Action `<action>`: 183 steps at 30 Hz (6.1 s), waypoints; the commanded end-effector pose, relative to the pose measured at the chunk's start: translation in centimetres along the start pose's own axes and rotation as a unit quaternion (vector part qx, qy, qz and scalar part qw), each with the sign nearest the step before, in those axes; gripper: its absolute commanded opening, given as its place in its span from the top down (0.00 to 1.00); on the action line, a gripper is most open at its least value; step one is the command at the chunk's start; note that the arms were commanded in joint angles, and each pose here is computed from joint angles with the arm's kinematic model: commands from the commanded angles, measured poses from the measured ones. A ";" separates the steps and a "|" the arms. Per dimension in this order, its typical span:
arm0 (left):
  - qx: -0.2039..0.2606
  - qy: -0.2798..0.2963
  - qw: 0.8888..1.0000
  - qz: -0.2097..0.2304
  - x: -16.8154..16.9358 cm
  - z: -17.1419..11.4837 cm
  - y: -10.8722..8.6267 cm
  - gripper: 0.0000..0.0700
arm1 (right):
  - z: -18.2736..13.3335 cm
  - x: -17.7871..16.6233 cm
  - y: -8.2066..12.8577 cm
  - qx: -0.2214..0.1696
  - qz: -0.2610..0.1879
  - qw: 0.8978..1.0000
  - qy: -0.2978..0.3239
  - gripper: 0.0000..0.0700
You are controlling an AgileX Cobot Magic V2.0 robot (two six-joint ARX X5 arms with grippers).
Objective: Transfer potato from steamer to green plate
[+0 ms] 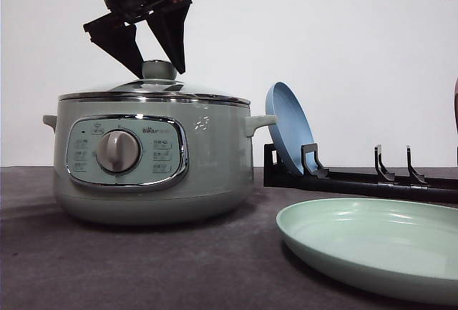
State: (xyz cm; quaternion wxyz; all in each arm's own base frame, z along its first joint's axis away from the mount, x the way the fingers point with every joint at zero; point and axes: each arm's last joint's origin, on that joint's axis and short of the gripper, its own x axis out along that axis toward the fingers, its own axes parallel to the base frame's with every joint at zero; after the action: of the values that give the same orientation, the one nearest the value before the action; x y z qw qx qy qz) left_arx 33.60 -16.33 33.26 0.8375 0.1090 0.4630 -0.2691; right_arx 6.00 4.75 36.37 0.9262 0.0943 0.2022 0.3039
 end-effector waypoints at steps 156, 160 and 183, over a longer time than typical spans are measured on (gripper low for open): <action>-0.151 -0.103 0.969 0.168 -16.4 -0.9 12.6 1.00 | 0.2 45.2 2.0 -0.263 0.132 0.884 0.364 0.15; -0.150 -0.103 0.969 0.168 -16.4 -0.9 12.6 1.00 | -0.4 45.6 1.8 -0.260 0.131 0.881 0.372 0.15; -0.149 -0.103 0.969 0.169 -16.4 -0.9 12.6 1.00 | 7.5 39.6 3.9 -0.243 0.121 0.907 0.322 0.62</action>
State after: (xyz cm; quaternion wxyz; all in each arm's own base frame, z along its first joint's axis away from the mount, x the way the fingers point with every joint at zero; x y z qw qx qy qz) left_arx 33.68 0.16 43.65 0.9010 0.0254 0.4291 -0.0591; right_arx 36.78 31.36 29.72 0.7500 -0.2202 0.4153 0.4654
